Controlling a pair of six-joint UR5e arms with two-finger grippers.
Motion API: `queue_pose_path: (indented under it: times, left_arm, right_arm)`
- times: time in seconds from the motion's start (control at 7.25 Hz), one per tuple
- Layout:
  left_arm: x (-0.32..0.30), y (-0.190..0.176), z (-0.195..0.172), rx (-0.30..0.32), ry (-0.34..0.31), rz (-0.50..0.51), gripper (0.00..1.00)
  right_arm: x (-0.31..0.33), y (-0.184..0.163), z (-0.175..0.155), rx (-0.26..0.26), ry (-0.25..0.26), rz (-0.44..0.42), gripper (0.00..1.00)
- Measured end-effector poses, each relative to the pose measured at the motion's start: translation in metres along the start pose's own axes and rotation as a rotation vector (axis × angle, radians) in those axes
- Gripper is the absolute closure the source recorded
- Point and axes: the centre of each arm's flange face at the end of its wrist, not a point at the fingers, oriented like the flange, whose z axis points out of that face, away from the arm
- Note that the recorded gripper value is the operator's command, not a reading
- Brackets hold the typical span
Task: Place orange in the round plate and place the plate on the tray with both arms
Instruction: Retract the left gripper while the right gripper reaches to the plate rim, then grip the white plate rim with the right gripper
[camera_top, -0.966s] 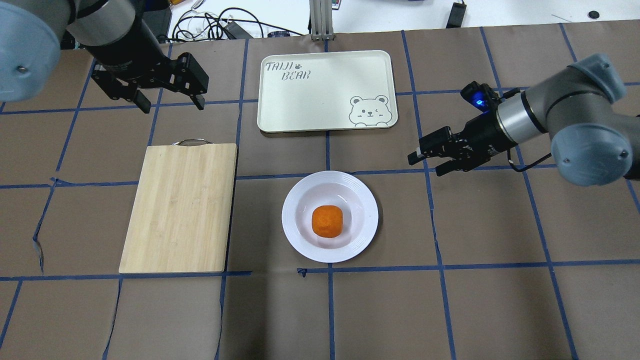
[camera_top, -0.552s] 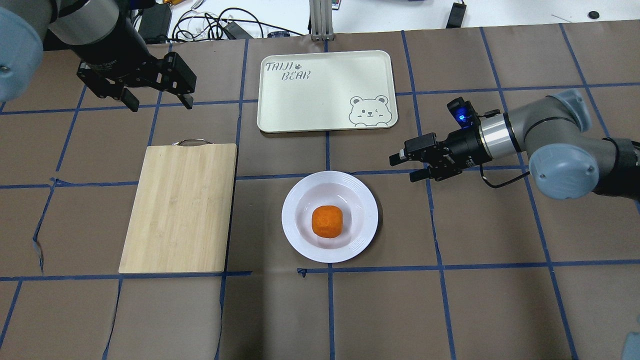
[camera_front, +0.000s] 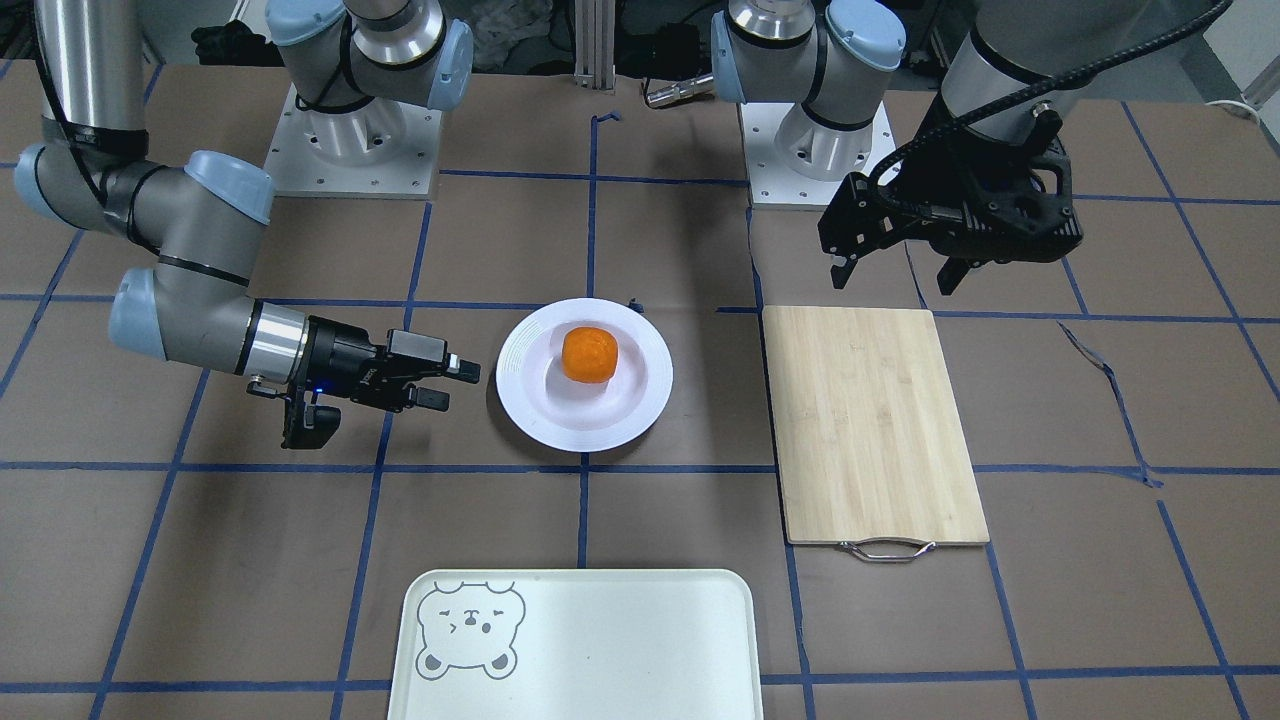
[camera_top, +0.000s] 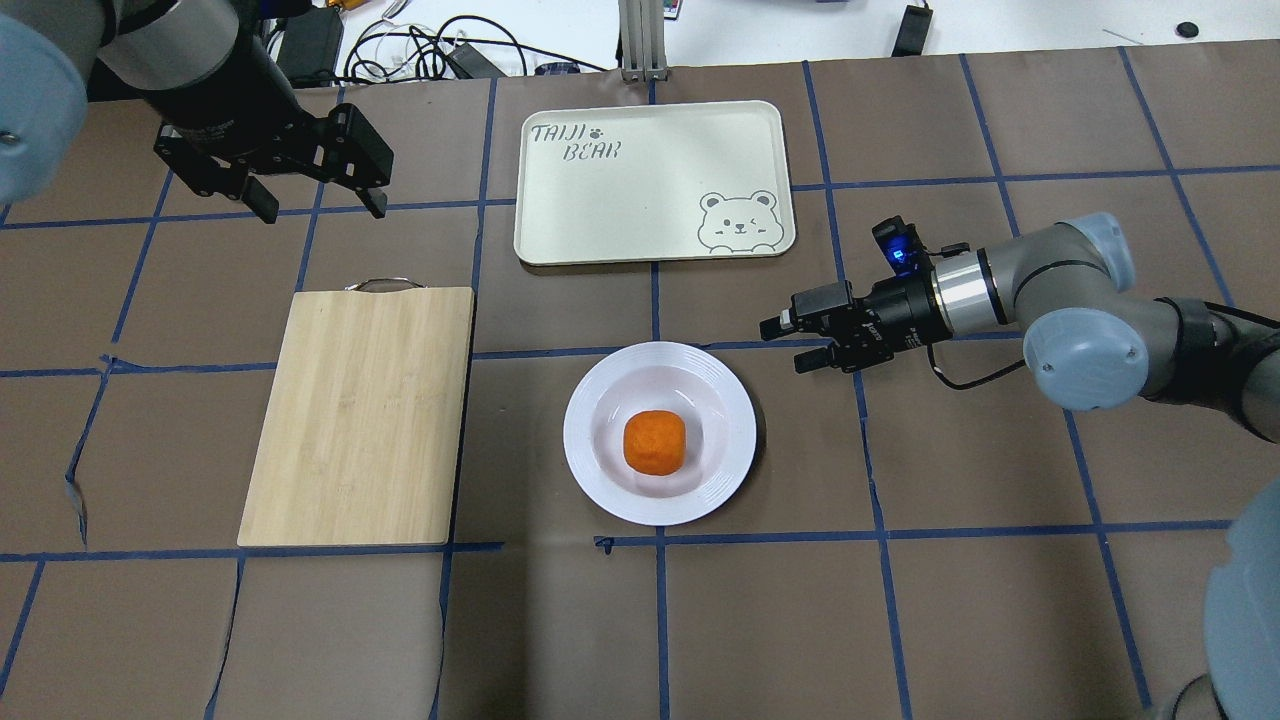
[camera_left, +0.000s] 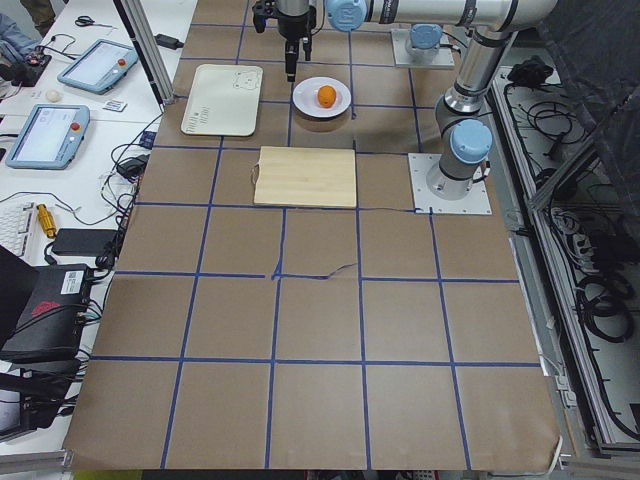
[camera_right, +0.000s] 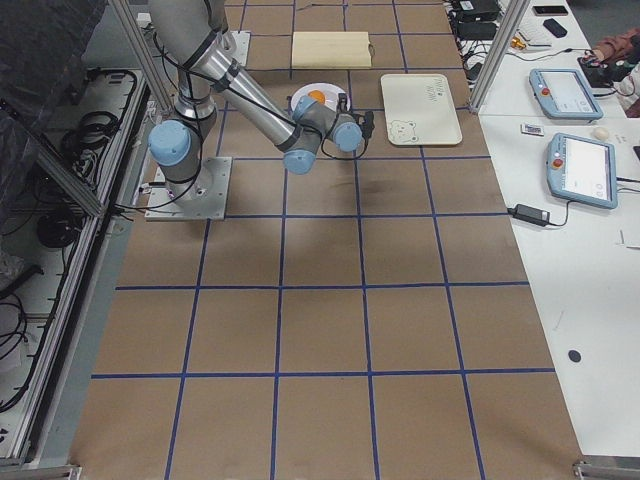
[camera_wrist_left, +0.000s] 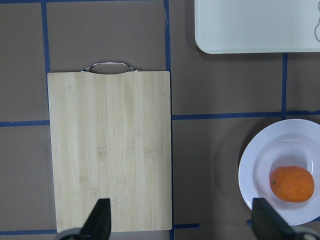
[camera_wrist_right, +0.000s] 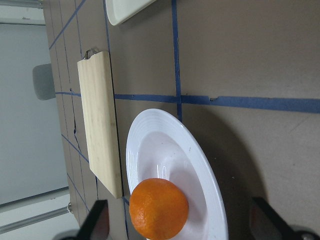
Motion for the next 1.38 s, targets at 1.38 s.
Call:
queue_pose_path:
  times: [1.38]
  left_arm:
    - [-0.001, -0.001, -0.001, 0.003, 0.000, -0.003, 0.00]
  right_arm:
    - [-0.006, 0.003, 0.068, -0.095, 0.158, -0.057, 0.08]
